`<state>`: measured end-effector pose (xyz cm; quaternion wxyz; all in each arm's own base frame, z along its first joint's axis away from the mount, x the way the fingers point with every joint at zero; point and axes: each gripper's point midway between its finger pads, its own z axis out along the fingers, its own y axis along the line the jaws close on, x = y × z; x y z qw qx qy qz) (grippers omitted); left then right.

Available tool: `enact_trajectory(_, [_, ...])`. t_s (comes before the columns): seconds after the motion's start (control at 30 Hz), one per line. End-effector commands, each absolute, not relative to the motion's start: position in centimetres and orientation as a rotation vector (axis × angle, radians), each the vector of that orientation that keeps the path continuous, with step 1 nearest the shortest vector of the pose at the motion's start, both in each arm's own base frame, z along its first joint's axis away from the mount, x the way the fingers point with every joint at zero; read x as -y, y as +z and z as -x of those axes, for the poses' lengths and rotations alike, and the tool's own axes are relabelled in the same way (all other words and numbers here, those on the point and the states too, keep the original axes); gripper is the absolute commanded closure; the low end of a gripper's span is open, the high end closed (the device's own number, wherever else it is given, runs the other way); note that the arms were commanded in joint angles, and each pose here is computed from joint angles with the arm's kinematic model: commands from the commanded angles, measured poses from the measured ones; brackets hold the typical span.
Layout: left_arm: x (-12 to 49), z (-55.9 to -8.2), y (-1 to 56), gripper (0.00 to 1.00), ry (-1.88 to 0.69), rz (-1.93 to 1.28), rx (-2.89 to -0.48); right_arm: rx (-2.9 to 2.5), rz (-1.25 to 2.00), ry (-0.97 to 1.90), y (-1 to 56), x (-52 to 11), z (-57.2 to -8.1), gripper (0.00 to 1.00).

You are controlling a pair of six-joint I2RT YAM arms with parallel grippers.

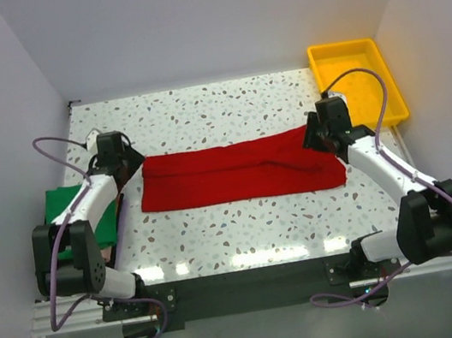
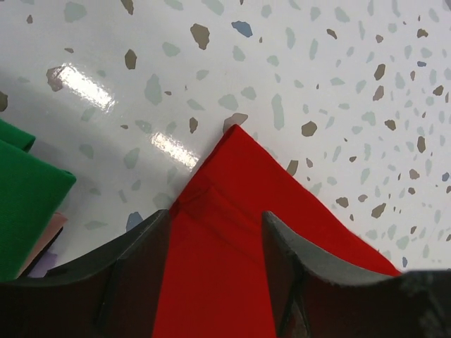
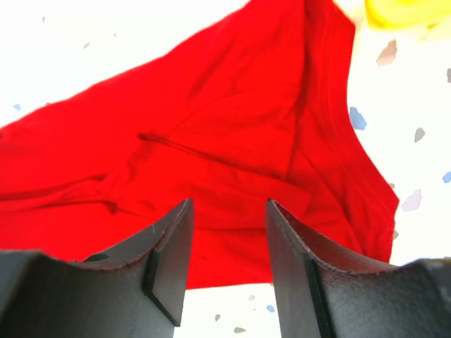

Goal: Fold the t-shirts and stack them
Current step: Fold the tshirt

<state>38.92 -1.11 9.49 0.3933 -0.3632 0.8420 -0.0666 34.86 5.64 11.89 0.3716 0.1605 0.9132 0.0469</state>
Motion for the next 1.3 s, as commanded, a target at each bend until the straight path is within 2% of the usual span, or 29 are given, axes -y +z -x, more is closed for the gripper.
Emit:
enact_trajectory(0.0, [2.3,-41.5,11.7,0.42,-0.178,0.850,-2.104,-2.262,-0.412,0.167,14.4,-6.0,-36.5,0.51])
enact_trajectory(0.17, [4.2,-43.0,10.8,0.47,-0.102,0.795,-2.189,-2.283,-0.403,0.133,13.6,-6.1,-38.8,0.50])
enact_trajectory(0.33, [5.7,-44.2,9.0,0.50,-0.075,0.777,-2.243,-2.336,-0.306,0.234,12.0,-9.0,-41.1,0.48])
enact_trajectory(0.6, [5.9,-43.5,6.1,0.54,-0.037,0.786,-2.309,-2.369,-0.252,0.196,9.7,-11.5,-43.3,0.41])
enact_trajectory(0.83, [6.1,-42.2,5.3,0.57,-0.043,0.790,-2.324,-2.409,-0.199,0.155,8.3,-12.7,-43.2,0.41])
enact_trajectory(0.97, [6.0,-41.4,5.1,0.58,-0.043,0.791,-2.328,-2.426,-0.178,0.153,8.1,-13.2,-42.5,0.45])
enact_trajectory(1.07, [5.8,-40.8,4.9,0.59,-0.037,0.800,-2.329,-2.441,-0.159,0.156,7.8,-13.6,-41.9,0.51])
enact_trajectory(1.17, [5.6,-40.2,5.1,0.60,-0.040,0.802,-2.315,-2.444,-0.148,0.160,7.9,-13.9,-41.3,0.63])
enact_trajectory(1.27, [5.5,-39.8,5.2,0.60,-0.040,0.804,-2.312,-2.455,-0.135,0.172,7.8,-14.2,-40.8,0.71])
